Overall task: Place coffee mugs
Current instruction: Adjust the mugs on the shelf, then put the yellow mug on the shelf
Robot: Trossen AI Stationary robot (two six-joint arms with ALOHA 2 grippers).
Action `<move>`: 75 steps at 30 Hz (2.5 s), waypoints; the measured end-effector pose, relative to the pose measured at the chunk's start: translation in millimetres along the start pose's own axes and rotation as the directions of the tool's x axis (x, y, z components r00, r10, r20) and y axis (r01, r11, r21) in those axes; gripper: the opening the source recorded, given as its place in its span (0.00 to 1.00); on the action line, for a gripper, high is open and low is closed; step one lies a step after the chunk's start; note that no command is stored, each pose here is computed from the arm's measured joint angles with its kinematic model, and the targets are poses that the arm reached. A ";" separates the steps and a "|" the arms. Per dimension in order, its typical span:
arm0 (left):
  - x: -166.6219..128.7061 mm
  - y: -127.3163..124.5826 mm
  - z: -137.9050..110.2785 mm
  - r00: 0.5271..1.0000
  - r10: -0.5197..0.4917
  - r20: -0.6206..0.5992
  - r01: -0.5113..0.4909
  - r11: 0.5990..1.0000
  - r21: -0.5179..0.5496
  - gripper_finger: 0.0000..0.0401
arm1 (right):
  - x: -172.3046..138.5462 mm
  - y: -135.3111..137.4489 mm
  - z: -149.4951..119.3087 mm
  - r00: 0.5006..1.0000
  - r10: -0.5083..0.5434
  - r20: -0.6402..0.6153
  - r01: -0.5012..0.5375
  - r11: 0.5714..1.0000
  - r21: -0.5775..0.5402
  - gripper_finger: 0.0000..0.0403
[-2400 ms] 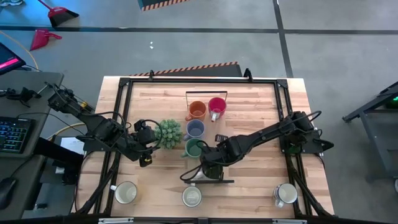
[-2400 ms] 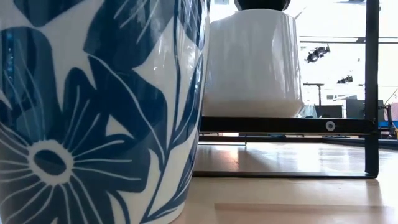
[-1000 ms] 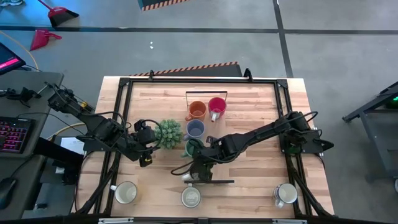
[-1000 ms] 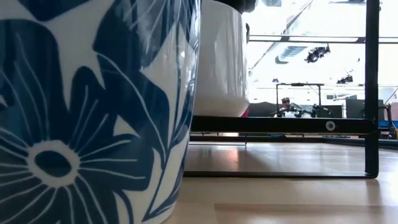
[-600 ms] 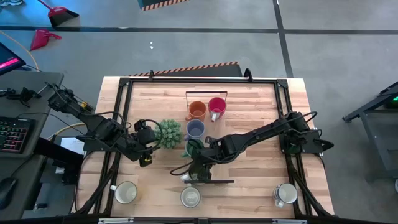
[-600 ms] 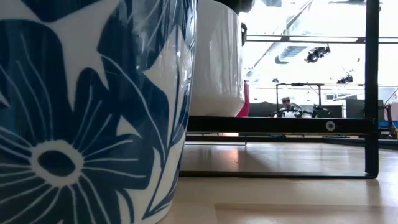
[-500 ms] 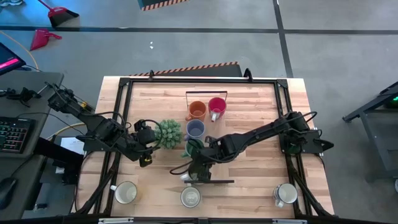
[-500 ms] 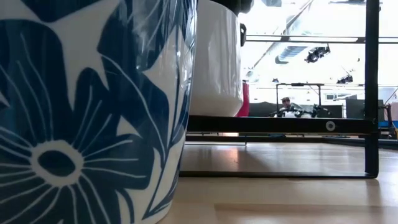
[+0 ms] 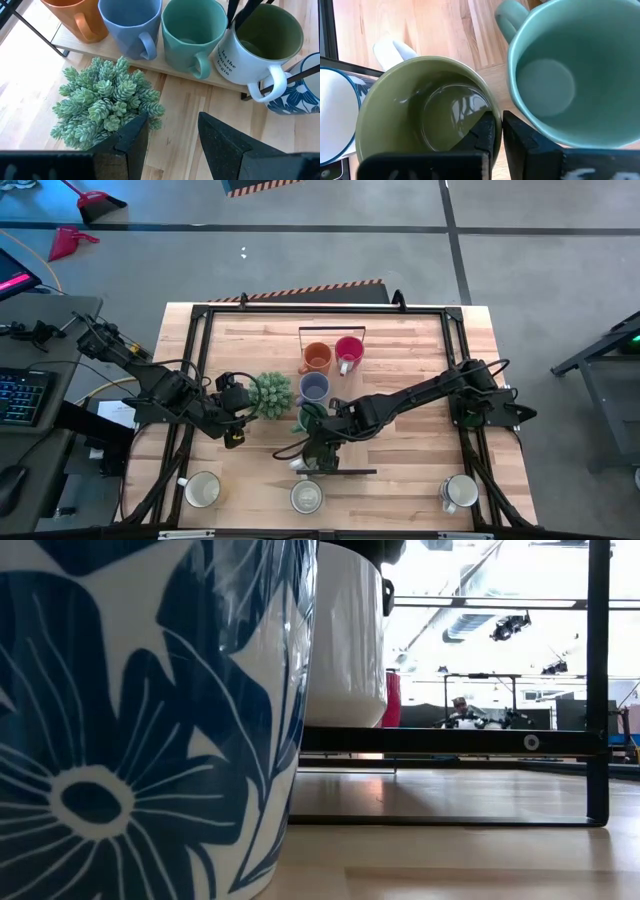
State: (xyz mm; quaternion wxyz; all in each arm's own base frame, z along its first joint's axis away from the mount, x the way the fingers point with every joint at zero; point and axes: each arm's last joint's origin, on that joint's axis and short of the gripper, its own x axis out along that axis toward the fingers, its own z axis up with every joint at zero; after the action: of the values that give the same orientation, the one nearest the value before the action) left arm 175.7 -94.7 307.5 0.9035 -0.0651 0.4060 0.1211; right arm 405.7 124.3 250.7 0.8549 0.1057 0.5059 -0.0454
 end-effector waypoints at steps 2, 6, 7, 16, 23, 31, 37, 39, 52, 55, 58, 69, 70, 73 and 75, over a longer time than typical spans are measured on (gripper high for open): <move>0.0 0.0 0.0 1.000 0.000 0.000 0.000 1.000 0.000 0.40 | 0.2 0.0 -0.3 1.000 0.002 -0.005 -0.002 1.000 0.000 0.06; 0.0 0.0 0.0 1.000 0.000 0.000 0.000 1.000 0.000 0.40 | 0.2 -0.1 -0.5 1.000 0.002 -0.007 -0.002 1.000 -0.001 0.10; 0.0 0.0 0.0 1.000 0.000 0.000 0.000 1.000 0.000 0.40 | 0.2 -0.1 -0.5 1.000 0.003 -0.007 -0.003 1.000 -0.001 0.10; 0.0 0.0 0.0 1.000 0.000 0.000 0.000 1.000 0.000 0.40 | -3.8 -1.2 -2.3 1.000 0.004 -0.028 -0.004 1.000 -0.002 0.15; 0.1 0.0 0.0 1.000 0.000 0.000 0.000 1.000 0.000 0.40 | -5.6 -1.5 -2.3 1.000 0.004 -0.027 -0.005 1.000 -0.002 0.15; 0.0 0.0 0.0 1.000 0.000 0.000 0.000 1.000 0.000 0.40 | -6.5 -1.5 -2.2 1.000 0.005 -0.025 -0.005 1.000 -0.002 0.15; 0.0 0.0 0.0 1.000 0.000 0.000 0.000 1.000 0.000 0.40 | -15.4 -1.1 4.2 1.000 0.011 -0.009 -0.011 1.000 -0.005 0.15; -0.1 0.0 0.0 1.000 0.000 0.000 0.000 1.000 0.000 0.40 | -20.5 0.2 8.1 1.000 0.016 0.005 -0.016 1.000 -0.019 0.15; 0.1 -0.5 -0.4 1.000 -0.017 -0.014 0.016 1.000 -0.006 0.40 | -85.1 19.2 32.9 0.993 0.077 0.091 -0.065 0.989 -0.129 0.15; -0.2 -2.0 -1.9 0.996 -0.072 -0.062 0.070 0.997 -0.028 0.40 | -104.8 26.2 28.5 0.996 0.050 0.073 -0.035 0.980 -0.194 0.15; -0.8 -2.7 -7.2 0.972 -0.153 -0.180 0.144 0.988 -0.062 0.40 | -120.4 30.6 17.8 0.999 -0.033 0.036 0.041 0.973 -0.227 0.15; -5.3 -22.3 -41.1 0.771 -0.250 -0.586 0.176 0.967 -0.182 0.40 | -137.5 43.3 -22.7 0.959 -0.271 -0.079 0.256 0.953 -0.165 0.15; -4.9 -27.8 -44.1 0.763 -0.253 -0.594 0.179 0.967 -0.182 0.40 | -138.1 45.7 -24.3 0.959 -0.273 -0.070 0.259 0.952 -0.163 0.15; -4.1 -44.9 -53.9 0.732 -0.268 -0.626 0.193 0.963 -0.188 0.40 | -142.7 49.2 -27.5 0.954 -0.298 -0.027 0.291 0.946 -0.141 0.15; -2.7 -55.3 -62.4 0.713 -0.252 -0.654 0.185 0.968 -0.170 0.40 | -144.8 53.0 -30.6 0.951 -0.308 -0.004 0.304 0.942 -0.139 0.15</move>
State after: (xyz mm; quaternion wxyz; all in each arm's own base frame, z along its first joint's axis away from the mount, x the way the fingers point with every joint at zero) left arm 144.2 -161.8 269.3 0.7003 -0.1934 0.6871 0.0005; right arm 319.2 178.6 370.3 0.8360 -0.0322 0.5292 -0.1415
